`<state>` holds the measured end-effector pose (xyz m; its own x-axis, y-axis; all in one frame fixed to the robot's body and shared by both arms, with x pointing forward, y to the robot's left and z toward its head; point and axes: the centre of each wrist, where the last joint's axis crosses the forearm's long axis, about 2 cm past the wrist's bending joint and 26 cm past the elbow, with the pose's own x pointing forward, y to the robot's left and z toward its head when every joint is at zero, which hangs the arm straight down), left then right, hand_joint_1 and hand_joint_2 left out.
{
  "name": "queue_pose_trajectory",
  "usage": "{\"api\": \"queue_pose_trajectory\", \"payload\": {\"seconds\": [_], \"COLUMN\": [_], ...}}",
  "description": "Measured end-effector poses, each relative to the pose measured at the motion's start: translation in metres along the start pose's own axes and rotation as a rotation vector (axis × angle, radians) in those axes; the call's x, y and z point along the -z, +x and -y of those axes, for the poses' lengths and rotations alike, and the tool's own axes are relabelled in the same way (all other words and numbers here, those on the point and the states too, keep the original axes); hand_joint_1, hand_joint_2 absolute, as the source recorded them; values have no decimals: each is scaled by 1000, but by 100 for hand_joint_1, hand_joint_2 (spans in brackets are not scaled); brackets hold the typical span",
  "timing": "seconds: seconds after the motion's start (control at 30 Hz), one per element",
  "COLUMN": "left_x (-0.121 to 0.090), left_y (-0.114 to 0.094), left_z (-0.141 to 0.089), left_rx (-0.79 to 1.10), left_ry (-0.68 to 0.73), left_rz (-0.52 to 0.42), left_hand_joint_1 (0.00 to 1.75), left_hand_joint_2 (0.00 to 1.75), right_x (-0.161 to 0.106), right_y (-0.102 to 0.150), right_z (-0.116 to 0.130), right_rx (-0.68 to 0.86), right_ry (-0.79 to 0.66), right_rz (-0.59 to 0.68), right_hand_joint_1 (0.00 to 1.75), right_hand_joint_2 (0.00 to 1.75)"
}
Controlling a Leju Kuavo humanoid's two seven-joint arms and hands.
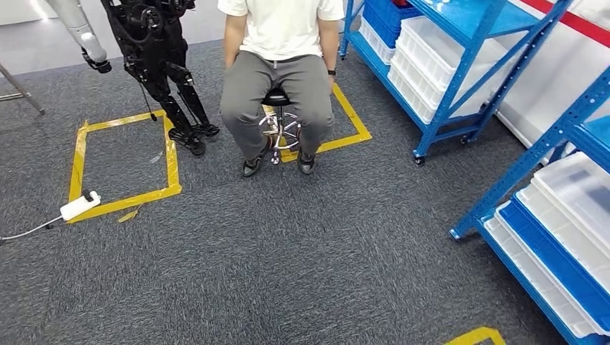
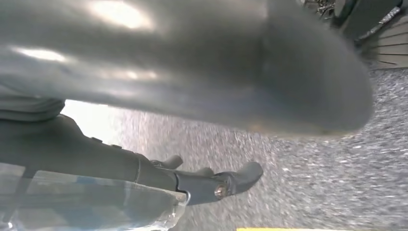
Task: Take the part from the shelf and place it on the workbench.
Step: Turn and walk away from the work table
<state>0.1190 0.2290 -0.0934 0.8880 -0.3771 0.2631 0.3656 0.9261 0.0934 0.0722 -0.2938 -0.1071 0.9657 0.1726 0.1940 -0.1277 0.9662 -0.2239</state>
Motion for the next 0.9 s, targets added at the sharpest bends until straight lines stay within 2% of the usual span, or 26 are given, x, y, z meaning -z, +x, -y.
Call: {"api": "queue_pose_trajectory", "payload": {"seconds": [0.9], "left_x": [0], "left_y": [6], "left_z": [-2], "left_rx": [20], "left_ry": [3], "left_rz": [28], "left_hand_joint_1": [0], "left_hand_joint_2": [0], "right_x": [-1], "right_y": [-5], "right_z": [-3], "right_rx": [-21], "right_ry": [3], "right_rz": [-8], "right_hand_joint_1": [0], "right_hand_joint_2": [0]}}
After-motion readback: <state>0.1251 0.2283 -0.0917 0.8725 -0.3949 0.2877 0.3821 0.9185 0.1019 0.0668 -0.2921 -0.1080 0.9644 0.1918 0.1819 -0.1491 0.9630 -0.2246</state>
